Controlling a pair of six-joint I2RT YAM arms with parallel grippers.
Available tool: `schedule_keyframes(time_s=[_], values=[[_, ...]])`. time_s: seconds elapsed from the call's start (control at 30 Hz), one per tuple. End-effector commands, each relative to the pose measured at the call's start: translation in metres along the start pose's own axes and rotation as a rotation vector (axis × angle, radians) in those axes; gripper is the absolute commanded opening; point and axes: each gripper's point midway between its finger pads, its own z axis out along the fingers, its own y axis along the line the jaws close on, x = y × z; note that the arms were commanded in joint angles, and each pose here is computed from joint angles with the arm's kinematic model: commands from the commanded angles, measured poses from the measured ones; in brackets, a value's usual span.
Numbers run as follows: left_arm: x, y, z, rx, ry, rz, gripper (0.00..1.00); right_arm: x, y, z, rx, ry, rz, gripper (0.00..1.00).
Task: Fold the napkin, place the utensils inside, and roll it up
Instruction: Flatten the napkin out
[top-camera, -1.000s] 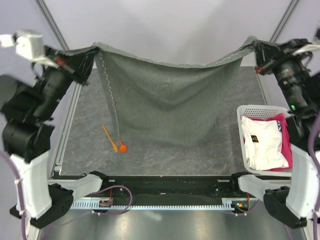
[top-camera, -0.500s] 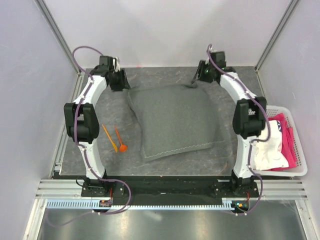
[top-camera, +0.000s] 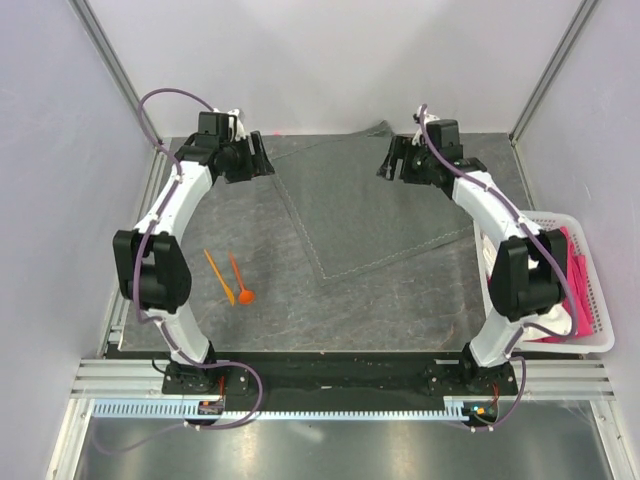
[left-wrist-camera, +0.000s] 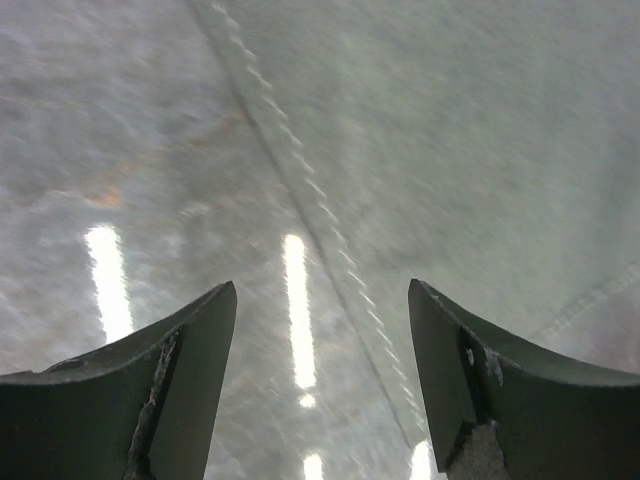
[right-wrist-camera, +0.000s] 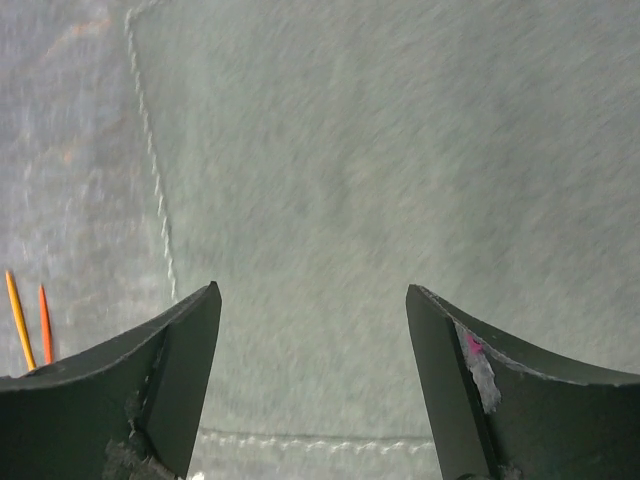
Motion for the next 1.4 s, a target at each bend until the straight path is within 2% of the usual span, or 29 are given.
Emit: schedule_keyframes(time_s=[0.0, 0.03, 0.07, 0.2, 0.27, 0.53, 0.73, 1.0, 1.37], values=[[-0.007, -0.051, -0.053, 0.198, -0.067, -0.023, 0.77, 0.052, 0.018, 0.0, 0.002, 0.074, -0.062, 0.83], [-0.006, -0.056, -0.064, 0.216, -0.075, -0.017, 0.78, 0.061, 0.024, 0.001, -0.006, 0.088, -0.073, 0.83], [-0.005, -0.06, -0.073, 0.229, -0.079, -0.005, 0.9, 0.073, 0.039, 0.002, -0.021, 0.105, -0.103, 0.83], [-0.004, -0.077, -0.123, 0.293, -0.12, 0.083, 0.93, 0.119, 0.07, 0.012, -0.064, 0.182, -0.144, 0.83], [0.002, -0.075, -0.131, 0.285, -0.117, 0.121, 0.94, 0.141, 0.088, 0.017, -0.084, 0.206, -0.168, 0.82], [0.018, -0.055, -0.132, 0.21, -0.17, 0.121, 0.95, 0.208, 0.094, 0.036, 0.031, 0.289, -0.287, 0.82], [0.031, -0.042, -0.134, 0.166, -0.192, 0.141, 0.96, 0.258, 0.111, 0.027, 0.075, 0.367, -0.365, 0.82], [0.027, -0.044, -0.156, 0.16, -0.26, 0.16, 0.96, 0.312, 0.122, 0.005, 0.12, 0.45, -0.326, 0.81], [0.022, -0.045, -0.174, 0.152, -0.324, 0.174, 0.98, 0.375, 0.185, -0.028, 0.025, 0.513, -0.3, 0.81]])
